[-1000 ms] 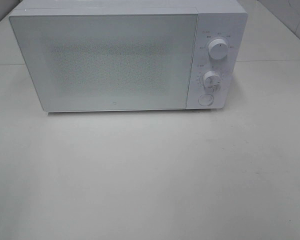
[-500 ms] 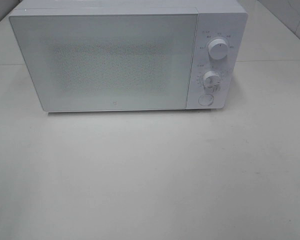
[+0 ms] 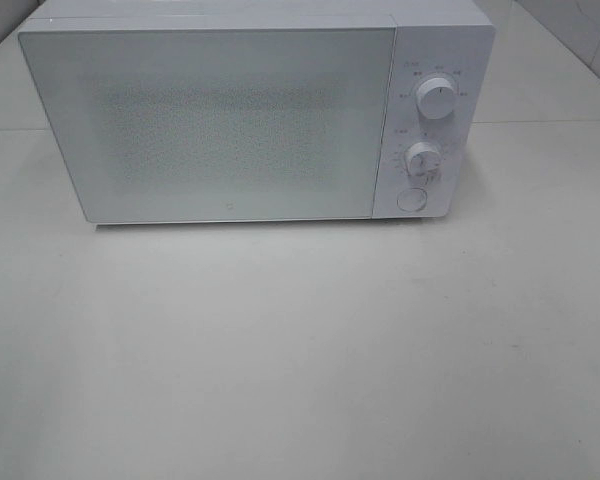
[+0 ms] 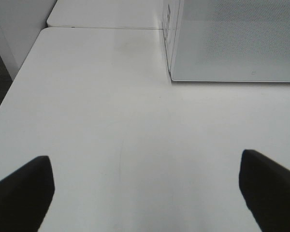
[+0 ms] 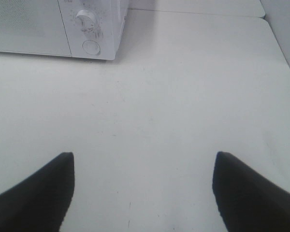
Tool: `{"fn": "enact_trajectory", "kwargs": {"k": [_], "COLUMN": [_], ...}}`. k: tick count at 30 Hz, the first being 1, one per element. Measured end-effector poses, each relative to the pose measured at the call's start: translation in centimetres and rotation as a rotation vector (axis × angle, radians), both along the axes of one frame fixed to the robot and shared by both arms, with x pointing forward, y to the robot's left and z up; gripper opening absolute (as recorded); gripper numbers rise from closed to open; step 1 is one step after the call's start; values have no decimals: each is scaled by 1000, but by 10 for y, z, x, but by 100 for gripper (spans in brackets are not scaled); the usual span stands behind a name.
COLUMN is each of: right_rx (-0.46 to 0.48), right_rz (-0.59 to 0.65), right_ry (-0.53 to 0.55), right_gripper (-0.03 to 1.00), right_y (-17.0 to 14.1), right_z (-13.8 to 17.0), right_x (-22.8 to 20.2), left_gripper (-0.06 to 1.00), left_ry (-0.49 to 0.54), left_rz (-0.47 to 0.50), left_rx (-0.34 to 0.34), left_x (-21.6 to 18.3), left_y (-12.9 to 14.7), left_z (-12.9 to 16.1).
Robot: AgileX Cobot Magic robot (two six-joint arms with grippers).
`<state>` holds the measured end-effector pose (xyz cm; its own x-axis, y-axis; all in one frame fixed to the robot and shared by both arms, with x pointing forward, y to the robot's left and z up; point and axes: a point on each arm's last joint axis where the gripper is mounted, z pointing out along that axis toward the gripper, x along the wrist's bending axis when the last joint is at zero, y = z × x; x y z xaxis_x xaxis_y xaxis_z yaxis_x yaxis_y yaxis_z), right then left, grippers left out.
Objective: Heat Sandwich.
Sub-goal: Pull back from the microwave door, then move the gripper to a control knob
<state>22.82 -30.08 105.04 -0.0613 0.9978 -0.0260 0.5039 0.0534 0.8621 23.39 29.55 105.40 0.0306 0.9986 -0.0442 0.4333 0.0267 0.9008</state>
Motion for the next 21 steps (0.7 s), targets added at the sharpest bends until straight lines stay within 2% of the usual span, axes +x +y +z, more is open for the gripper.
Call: {"fn": "enact_trajectory", "kwargs": {"k": [7,21], "right_rx": [4,-2], "right_rz": [1,3], "right_ry": [-78,-1], "right_gripper": [76,76], "right_y": [0,3], "right_z": [15,26], "right_x": [1,50], "left_gripper": [97,97], "left_ry": [0,0], "left_rz": [0,0], "left_rx": [0,0], "left_x": [0,0], "left_y": [0,0], "left_z": [0,0]}}
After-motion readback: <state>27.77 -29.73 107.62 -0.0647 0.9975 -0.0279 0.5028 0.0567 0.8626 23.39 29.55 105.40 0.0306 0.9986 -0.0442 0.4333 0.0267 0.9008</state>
